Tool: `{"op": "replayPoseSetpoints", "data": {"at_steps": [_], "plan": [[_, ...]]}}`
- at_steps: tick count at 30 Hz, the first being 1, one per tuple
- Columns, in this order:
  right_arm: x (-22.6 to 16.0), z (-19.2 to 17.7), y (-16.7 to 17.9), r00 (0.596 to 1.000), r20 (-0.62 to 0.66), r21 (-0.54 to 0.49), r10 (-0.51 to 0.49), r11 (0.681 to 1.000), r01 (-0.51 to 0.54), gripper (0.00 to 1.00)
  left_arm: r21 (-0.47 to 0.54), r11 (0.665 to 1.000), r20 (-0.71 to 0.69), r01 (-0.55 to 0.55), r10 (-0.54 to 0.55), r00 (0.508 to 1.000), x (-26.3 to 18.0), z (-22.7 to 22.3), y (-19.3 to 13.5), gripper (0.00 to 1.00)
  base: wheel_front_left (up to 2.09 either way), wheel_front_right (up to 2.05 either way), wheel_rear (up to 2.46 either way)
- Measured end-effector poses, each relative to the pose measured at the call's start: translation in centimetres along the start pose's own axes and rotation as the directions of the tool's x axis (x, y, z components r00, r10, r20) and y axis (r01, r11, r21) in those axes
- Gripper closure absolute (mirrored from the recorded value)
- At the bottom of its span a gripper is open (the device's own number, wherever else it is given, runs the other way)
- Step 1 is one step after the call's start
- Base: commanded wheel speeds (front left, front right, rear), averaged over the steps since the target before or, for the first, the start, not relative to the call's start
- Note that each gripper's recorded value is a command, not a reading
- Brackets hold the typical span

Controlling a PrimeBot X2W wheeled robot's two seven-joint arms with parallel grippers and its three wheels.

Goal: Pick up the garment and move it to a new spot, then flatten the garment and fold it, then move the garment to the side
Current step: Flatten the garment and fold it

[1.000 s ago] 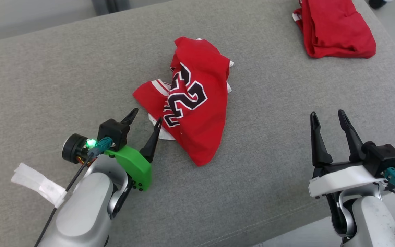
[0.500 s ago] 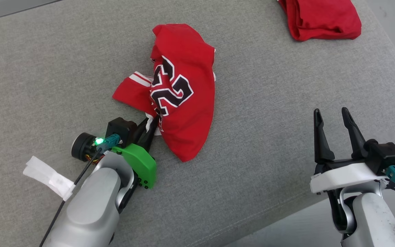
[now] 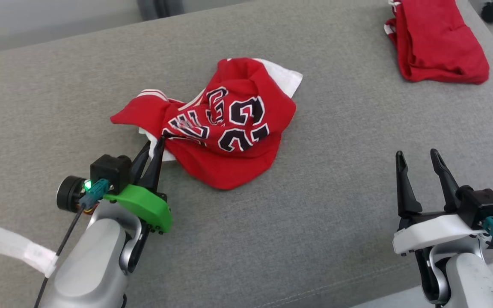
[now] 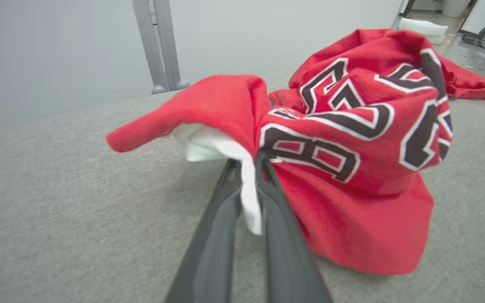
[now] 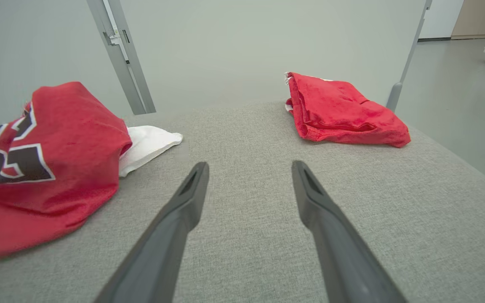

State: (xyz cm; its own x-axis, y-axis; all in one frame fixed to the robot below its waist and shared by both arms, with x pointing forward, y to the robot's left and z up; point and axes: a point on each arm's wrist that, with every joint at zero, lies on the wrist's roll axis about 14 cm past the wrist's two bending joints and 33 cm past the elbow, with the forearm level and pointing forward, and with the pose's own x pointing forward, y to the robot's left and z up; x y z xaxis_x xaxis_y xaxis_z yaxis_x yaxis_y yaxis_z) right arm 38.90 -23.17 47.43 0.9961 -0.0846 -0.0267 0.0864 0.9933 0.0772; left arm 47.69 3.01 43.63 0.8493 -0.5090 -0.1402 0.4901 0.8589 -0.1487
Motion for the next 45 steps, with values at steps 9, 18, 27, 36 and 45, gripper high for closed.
{"op": "replayPoseSetpoints", "data": {"at_steps": [9, 18, 27, 36, 45], "plan": [[1.0, 0.9, 4.8, 0.990, 0.023, 0.023, 0.136, 0.990, -0.137, 0.00, 0.002, 0.968, 0.045, -0.252, 0.252, 0.967, -8.5, 1.3, 6.1, 1.00, 0.00, 0.00, 0.00], [1.1, 1.4, 7.6, 0.976, 0.037, 0.038, 0.212, 0.976, -0.214, 0.00, -0.091, 0.896, -0.067, -0.434, 0.429, 0.901, -17.1, -2.8, 7.1, 1.00, 0.00, 0.00, 0.00], [1.2, 1.6, 7.9, 0.974, 0.040, 0.038, 0.222, 0.974, -0.224, 0.00, -0.115, 0.895, -0.087, -0.432, 0.424, 0.902, -18.0, -3.5, 5.8, 0.00, 0.00, 0.00, 0.00], [1.0, 1.4, 7.1, 0.979, 0.035, 0.038, 0.201, 0.979, -0.202, 0.00, -0.020, 0.894, 0.107, -0.447, 0.446, 0.888, -17.1, 3.3, 9.0, 0.00, 0.00, 0.00, 0.00], [1.7, 1.1, 6.3, 0.984, 0.029, 0.037, 0.176, 0.984, -0.177, 0.00, 0.151, 0.920, 0.270, -0.361, 0.313, 0.911, -11.7, 12.9, 11.2, 0.00, 0.00, 0.00, 0.00]]}}
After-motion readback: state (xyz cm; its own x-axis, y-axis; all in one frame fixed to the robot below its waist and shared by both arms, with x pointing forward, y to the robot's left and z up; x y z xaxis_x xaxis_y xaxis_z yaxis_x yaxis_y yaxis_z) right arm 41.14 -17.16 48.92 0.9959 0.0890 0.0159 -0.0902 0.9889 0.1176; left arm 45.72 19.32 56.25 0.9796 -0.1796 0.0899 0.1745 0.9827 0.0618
